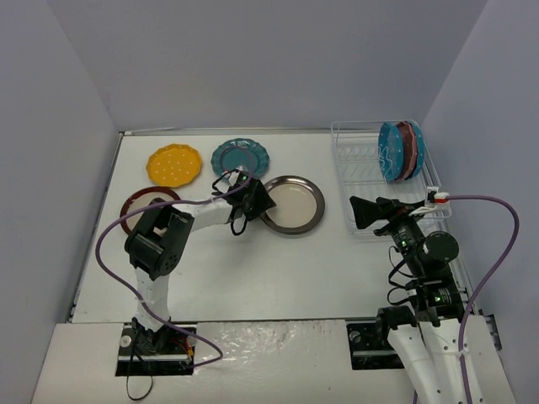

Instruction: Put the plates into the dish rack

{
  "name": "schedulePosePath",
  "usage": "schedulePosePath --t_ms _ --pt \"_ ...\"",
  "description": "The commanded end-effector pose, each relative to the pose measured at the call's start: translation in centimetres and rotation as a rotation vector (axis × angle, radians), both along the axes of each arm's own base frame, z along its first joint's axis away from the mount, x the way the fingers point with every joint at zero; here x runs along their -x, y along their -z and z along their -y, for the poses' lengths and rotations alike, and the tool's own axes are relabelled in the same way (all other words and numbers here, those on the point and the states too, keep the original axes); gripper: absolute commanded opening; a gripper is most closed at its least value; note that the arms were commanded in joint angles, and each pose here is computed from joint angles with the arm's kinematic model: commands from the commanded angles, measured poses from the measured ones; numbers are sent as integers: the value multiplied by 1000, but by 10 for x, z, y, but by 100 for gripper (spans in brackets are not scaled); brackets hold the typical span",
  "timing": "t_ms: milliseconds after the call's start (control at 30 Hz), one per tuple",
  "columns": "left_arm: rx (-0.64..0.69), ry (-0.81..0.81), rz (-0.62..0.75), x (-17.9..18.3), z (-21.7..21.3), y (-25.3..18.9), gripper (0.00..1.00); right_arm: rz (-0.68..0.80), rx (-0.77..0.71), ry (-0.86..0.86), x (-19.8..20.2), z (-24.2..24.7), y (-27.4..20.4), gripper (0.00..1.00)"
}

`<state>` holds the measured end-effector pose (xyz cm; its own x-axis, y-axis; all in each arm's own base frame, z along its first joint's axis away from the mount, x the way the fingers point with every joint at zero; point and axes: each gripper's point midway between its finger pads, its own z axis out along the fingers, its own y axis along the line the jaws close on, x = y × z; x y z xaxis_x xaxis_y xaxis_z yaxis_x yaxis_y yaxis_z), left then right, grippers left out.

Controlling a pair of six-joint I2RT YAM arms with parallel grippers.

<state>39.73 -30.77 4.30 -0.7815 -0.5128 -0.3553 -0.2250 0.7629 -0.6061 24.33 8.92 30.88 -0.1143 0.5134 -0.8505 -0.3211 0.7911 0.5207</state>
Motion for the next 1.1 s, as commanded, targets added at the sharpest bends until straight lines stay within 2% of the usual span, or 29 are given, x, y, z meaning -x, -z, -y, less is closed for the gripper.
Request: schedulePosePath --t_ms 0,100,167,200,233,567,767,900,1067 --pt "-25 -4 -117 27 -3 44 42 51 1 -31 -2 -6 -13 100" --pt "-28 -9 -121 31 -7 50 23 18 -2 -40 -7 -8 -5 100" --pt "-21 -8 -119 35 -9 51 8 -18 -5 -56 -11 -12 5 100" --pt "-22 -8 -122 36 -11 53 2 -35 -7 -59 -13 -13 10 100" --pt "-19 -4 -113 38 -12 50 0 -55 -10 -72 -15 -15 16 100" --pt "34 -56 -6 61 -66 -2 0 -224 -136 -256 -29 -67 70 100" --pt "101 -99 85 75 -97 -43 0 -309 -145 -373 -25 -135 103 100" --pt "178 -119 120 80 -105 -64 0 -379 -136 -393 -26 -166 130 100" --pt "229 -142 170 82 -116 -83 0 -418 -118 -352 -37 -172 151 100"
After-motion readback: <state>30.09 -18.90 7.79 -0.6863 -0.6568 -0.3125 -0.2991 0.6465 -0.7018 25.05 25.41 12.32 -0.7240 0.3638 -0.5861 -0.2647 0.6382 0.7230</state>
